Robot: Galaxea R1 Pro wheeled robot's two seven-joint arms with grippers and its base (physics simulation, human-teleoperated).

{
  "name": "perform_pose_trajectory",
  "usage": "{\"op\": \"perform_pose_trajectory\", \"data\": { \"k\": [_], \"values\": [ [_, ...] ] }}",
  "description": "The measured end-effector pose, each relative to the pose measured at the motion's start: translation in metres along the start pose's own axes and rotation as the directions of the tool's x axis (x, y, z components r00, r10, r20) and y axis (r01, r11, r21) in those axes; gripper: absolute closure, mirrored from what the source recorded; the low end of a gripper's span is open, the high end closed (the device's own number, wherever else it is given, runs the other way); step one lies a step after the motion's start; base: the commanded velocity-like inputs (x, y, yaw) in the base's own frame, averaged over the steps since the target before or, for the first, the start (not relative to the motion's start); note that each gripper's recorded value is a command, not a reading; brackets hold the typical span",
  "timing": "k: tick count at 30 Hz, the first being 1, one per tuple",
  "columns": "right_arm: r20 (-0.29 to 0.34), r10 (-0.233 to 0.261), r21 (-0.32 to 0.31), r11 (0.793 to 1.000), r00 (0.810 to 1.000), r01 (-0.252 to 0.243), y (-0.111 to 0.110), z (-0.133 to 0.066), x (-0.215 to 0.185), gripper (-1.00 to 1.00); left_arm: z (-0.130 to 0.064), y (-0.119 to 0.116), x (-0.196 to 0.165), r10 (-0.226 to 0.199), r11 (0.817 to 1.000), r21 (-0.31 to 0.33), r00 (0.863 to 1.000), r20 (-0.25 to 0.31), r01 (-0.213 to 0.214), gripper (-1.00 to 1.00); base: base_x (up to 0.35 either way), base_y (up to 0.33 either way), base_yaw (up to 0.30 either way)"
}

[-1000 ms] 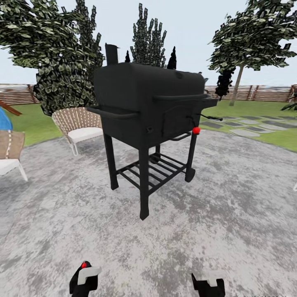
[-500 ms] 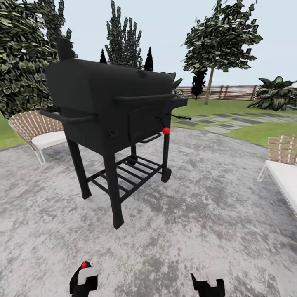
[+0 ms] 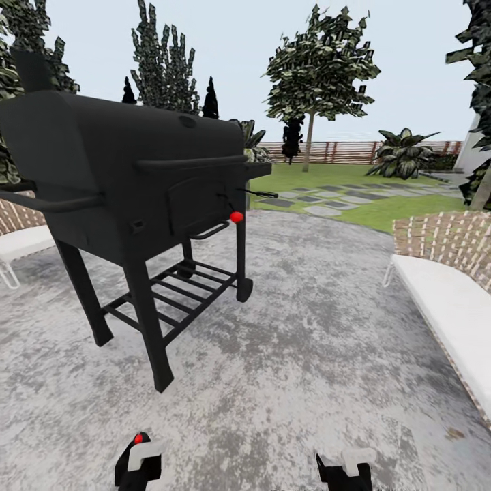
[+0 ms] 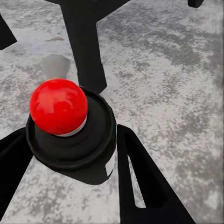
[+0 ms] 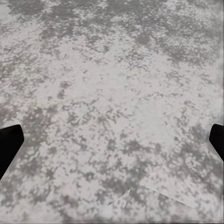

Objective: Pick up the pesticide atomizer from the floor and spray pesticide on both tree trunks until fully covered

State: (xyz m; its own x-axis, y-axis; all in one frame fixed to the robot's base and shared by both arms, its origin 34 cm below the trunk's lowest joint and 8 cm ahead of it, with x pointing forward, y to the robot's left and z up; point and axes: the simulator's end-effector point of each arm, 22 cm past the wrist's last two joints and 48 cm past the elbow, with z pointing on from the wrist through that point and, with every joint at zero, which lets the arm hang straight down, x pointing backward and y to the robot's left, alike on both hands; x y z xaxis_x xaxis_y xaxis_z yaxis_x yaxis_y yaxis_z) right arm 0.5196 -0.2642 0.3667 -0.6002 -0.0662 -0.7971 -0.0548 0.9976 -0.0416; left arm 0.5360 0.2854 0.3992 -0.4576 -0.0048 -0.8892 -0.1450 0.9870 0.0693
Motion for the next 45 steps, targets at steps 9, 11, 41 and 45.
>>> {"op": "perform_pose_trajectory", "data": {
  "k": [9,11,41,45],
  "values": [
    [0.0,0.0,0.0,1.0,1.0,0.0,0.0,0.0,0.0,-1.0,0.0002,-0.0004,0.0013,-0.003,1.0,0.003,1.0,-0.007,0.003,1.0,0.0,0.0,-0.3],
    [0.0,0.0,0.0,1.0,1.0,0.0,0.0,0.0,0.0,-1.0,0.0002,0.0004,0.0013,-0.003,1.0,-0.001,1.0,-0.007,0.003,1.0,0.0,0.0,-0.3],
    [0.0,0.0,-0.001,1.0,1.0,0.0,0.001,-0.0002,-0.0002,-1.0,-0.0001,0.0012,0.0008,-0.001,1.0,-0.004,1.0,-0.005,0.001,1.0,0.129,-0.003,-0.286],
    [-0.007,-0.001,-0.005,1.0,1.0,0.001,0.002,-0.0007,0.003,-1.0,-0.0001,0.0012,0.0004,-0.001,1.0,-0.004,1.0,-0.003,0.001,1.0,0.339,-0.067,-0.029]
  ]
}}
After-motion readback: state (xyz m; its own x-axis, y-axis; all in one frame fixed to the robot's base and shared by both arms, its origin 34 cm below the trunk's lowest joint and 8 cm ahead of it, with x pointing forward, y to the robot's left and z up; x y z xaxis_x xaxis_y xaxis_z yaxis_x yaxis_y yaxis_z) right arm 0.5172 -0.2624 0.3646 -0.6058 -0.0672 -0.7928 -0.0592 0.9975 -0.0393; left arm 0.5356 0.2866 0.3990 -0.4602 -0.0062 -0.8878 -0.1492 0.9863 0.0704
